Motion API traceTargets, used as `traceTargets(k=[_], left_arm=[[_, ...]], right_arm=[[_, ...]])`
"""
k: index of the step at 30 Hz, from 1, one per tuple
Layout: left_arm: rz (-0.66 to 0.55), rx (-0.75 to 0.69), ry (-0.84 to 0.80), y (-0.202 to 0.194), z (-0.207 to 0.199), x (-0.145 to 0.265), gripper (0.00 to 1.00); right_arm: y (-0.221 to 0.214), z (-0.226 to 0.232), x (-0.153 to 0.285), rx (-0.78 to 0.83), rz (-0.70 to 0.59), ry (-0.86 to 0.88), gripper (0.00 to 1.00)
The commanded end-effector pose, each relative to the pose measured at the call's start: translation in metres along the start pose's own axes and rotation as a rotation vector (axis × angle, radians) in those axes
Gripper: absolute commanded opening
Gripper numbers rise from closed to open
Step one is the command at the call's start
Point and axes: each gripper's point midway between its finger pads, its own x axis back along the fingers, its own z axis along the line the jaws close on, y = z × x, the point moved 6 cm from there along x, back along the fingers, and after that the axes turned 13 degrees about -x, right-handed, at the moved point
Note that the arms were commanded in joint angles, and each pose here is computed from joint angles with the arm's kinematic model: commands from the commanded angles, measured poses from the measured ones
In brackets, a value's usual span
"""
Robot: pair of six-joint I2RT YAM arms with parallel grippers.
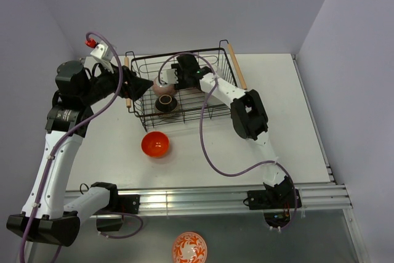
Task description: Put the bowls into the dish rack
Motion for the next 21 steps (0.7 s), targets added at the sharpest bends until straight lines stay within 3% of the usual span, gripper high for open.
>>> traceTargets(k=[1, 2, 11, 21], left_arm=[[-0.033, -0.037, -0.008, 0.011, 0.000, 0.002, 0.95], [-0.033, -0.037, -0.005, 0.011, 0.000, 0.002, 0.95], [-0.033, -0.040, 0.000, 0.012, 0.001, 0.002, 0.95], [-0.025, -0.039, 0.002, 0.009, 0.002, 0.002, 0.95]], right_arm=[[0.013, -0.016, 0.008, 0.026, -0.018, -0.042, 0.52], [0.013, -0.015, 0.007, 0.027, -0.018, -0.038, 0.61], [0.014, -0.012, 0.009, 0.023, -0.013, -0.014, 0.90], [0.016, -0.008, 0.019, 0.039, -0.014, 0.036, 0.97]])
